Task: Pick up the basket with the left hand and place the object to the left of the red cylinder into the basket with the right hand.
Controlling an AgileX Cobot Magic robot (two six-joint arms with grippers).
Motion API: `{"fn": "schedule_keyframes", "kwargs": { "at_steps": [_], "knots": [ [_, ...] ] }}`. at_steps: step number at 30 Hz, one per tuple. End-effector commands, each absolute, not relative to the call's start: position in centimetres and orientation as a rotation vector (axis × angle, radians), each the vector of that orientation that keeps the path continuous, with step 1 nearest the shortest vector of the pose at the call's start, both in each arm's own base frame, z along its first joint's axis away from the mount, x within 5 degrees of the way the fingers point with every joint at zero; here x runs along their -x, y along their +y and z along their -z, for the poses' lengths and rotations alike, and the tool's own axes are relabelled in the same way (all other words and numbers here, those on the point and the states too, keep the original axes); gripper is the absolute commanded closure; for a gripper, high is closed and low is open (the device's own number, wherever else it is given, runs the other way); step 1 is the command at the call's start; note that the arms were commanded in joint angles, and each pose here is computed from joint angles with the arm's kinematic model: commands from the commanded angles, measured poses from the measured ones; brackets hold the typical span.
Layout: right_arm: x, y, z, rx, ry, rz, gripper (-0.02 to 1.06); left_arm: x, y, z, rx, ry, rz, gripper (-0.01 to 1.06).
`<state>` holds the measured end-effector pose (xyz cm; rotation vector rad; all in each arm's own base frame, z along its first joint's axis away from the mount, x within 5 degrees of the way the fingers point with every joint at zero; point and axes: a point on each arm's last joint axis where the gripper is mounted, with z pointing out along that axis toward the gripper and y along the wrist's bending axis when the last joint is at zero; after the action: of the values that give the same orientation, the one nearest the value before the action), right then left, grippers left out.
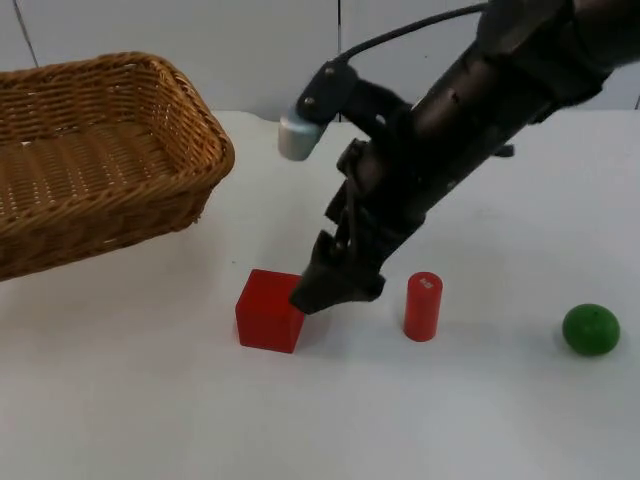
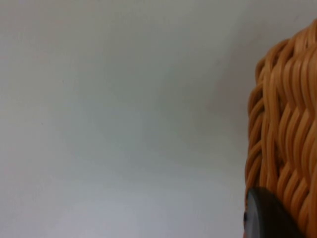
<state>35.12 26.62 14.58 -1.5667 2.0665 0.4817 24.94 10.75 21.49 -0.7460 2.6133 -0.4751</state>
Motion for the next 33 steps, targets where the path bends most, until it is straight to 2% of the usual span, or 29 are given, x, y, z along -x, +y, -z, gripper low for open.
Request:
{"fn": "schedule_keyframes", "kwargs": {
  "at_steps": [1,12,15,16,17,19,27,31,33],
  "knots": [
    [-35.3,27.4,-14.0,1.592,1.994,-0.466,-0.01,-24.9,10.7,-21.6,0.775,2.595,0.507,1.05],
    [-35.1,28.9,-10.8,1.638,1.952,-0.369,0.00,-24.9,10.6,-21.6,0.775,2.597,0.513,1.05],
    [-35.4,28.8,-10.0,1.633,1.948,-0.332,0.07,-24.9,10.6,-21.6,0.777,2.595,0.515,1.05],
    [-35.4,28.9,-9.8,1.636,1.945,-0.336,0.13,-24.9,10.6,-21.7,0.778,2.593,0.513,1.05],
    [-35.4,28.9,-9.8,1.636,1.945,-0.336,0.13,-24.9,10.6,-21.7,0.778,2.593,0.513,1.05],
    [-35.3,29.0,-9.4,1.638,1.951,-0.356,0.20,-25.0,10.6,-21.7,0.783,2.586,0.518,1.05],
    [-35.1,29.2,-8.7,1.658,1.945,-0.400,0.21,-25.0,10.6,-21.7,0.783,2.586,0.518,1.05],
    [-35.1,29.2,-8.7,1.653,1.936,-0.406,0.28,-25.0,10.6,-21.7,0.783,2.586,0.518,1.05],
    [-35.1,29.2,-8.7,1.653,1.934,-0.403,0.42,-25.0,10.6,-21.7,0.783,2.586,0.518,1.05]
  ]
}}
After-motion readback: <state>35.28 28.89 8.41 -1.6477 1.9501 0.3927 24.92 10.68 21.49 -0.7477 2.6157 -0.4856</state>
